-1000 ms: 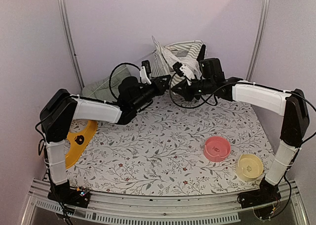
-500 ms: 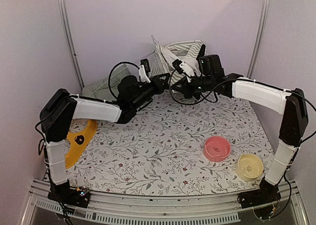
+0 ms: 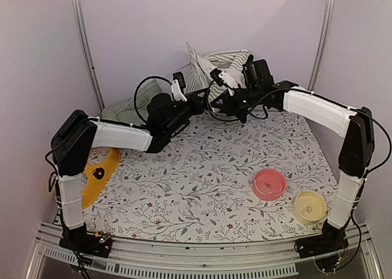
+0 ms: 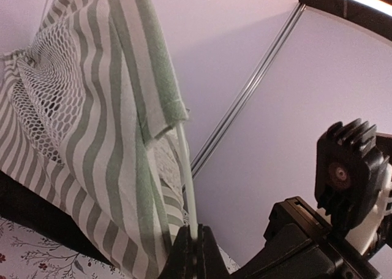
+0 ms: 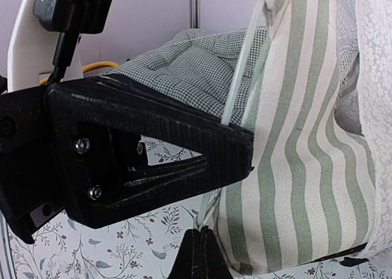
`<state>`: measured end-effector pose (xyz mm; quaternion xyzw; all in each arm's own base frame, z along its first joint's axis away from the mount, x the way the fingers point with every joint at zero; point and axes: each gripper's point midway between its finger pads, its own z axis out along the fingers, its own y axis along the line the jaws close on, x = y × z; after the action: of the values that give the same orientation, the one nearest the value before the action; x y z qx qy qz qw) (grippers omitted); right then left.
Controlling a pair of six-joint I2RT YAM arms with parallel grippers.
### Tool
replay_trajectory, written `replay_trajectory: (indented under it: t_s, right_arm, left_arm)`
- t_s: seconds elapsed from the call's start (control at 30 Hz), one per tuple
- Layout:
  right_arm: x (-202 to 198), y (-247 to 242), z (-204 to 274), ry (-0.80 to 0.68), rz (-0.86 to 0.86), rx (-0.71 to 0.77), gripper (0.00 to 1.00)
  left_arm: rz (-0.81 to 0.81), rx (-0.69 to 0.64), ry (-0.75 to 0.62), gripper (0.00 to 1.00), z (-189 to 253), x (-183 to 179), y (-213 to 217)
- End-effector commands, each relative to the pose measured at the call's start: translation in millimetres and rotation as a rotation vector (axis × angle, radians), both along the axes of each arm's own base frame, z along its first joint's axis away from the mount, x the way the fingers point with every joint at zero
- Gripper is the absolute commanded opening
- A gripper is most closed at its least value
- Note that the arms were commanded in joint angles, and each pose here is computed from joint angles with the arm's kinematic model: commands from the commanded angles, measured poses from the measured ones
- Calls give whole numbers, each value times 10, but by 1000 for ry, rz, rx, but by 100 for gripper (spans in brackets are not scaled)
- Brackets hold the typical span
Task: Set up the pet tent
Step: Insert the tent pole into the pole socket of the pet tent.
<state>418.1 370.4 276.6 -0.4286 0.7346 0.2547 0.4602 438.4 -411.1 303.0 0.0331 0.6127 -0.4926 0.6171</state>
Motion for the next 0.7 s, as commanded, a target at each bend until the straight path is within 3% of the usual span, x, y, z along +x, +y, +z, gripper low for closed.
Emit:
replay_trajectory:
  t_s: [0.0,0.67]
  right_arm:
    - [126,83,705,-188,9,124,0]
    - [429,22,1107,-229,-98,158,0]
  left_arm:
    - [-103,124,29,0,-454,-251,-412]
    - [-162,138,12,0,-573,-460,-675]
